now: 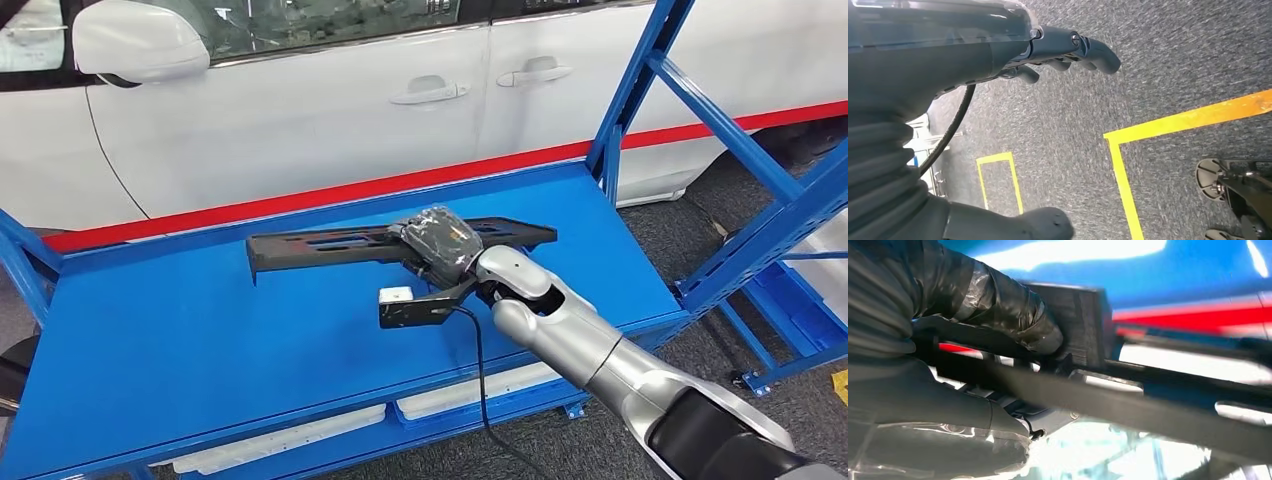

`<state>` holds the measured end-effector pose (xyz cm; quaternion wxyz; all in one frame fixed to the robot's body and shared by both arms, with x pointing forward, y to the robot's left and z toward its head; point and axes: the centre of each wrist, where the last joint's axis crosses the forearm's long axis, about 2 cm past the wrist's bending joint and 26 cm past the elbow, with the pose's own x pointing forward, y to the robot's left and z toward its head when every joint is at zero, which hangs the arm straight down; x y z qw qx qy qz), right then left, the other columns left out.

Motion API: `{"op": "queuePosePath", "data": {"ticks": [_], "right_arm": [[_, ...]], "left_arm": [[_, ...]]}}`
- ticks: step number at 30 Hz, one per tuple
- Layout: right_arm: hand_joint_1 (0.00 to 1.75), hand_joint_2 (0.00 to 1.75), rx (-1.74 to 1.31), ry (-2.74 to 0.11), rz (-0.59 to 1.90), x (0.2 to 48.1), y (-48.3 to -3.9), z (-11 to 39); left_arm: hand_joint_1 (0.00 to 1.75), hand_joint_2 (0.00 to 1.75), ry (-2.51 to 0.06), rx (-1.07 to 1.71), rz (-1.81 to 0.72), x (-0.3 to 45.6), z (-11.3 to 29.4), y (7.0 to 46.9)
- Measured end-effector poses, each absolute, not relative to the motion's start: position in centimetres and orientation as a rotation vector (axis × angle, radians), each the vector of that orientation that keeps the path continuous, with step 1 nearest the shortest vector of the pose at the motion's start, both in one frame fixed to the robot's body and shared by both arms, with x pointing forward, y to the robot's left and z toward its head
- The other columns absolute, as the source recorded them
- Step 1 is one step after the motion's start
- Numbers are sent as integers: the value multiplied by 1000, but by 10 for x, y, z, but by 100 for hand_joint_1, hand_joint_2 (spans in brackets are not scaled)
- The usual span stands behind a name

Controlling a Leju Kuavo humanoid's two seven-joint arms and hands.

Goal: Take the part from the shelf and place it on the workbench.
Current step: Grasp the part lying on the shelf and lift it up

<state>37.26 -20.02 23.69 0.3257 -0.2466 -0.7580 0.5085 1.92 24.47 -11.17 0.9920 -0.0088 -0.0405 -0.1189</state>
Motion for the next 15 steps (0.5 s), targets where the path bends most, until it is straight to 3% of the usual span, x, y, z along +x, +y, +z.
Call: {"op": "queuePosePath", "data": {"ticks": [15], "right_arm": [[175, 175, -732, -2144, 1297, 361, -222, 278]], "left_arm": [[0, 175, -81, -11, -245, 20, -112, 247]]}}
